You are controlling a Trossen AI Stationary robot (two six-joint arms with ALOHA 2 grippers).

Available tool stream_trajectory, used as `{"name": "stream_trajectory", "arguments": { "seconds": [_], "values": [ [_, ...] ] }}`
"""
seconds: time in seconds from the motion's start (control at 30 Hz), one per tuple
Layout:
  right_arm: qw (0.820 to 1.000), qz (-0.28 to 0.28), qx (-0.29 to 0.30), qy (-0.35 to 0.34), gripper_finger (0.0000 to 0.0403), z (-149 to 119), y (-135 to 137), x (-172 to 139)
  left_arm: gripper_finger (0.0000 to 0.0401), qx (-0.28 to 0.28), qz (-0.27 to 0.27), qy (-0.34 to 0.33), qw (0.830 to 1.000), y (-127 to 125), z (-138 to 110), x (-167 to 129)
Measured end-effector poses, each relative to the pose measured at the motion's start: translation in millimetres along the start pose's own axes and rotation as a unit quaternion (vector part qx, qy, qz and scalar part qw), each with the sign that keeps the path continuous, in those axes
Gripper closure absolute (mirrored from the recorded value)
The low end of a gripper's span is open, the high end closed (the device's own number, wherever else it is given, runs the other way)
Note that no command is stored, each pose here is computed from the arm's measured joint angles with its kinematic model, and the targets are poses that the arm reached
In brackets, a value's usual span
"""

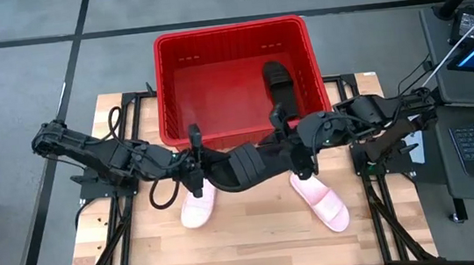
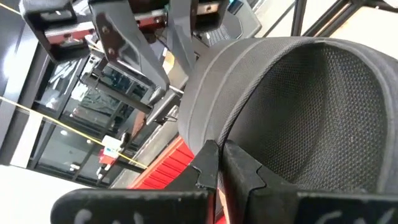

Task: Pick and place slides into bin
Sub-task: Put the black slide into the bin

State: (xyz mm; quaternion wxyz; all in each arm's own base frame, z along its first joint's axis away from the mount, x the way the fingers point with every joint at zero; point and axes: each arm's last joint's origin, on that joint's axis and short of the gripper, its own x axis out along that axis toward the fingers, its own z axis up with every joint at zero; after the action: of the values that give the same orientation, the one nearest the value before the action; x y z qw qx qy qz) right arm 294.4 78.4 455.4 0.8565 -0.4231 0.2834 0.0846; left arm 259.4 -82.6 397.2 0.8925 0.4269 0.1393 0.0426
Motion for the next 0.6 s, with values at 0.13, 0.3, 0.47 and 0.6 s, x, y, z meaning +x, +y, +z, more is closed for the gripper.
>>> {"name": "stream_trajectory", "arguments": {
  "seconds": [0.13, 0.3, 0.47, 0.6],
  "values": [
    [1.000, 0.008, -0.020, 0.010, 0.0288, 2, 4, 13, 0.0398, 0.000, -0.009, -0.009, 1.000, -1, 1, 0],
    [0.998, 0.011, -0.057, 0.012, 0.0289, 7, 7, 27, 0.0398, -0.002, -0.015, -0.009, 1.000, -2, 0, 0],
    [0.998, 0.009, -0.058, 0.010, 0.0289, 8, 8, 29, 0.0398, -0.003, -0.013, -0.001, 1.000, -2, -1, 0],
    [0.998, 0.011, -0.061, 0.002, 0.0289, 11, 11, 25, 0.0398, -0.003, -0.006, 0.011, 1.000, 0, -4, 2]
  ]
}}
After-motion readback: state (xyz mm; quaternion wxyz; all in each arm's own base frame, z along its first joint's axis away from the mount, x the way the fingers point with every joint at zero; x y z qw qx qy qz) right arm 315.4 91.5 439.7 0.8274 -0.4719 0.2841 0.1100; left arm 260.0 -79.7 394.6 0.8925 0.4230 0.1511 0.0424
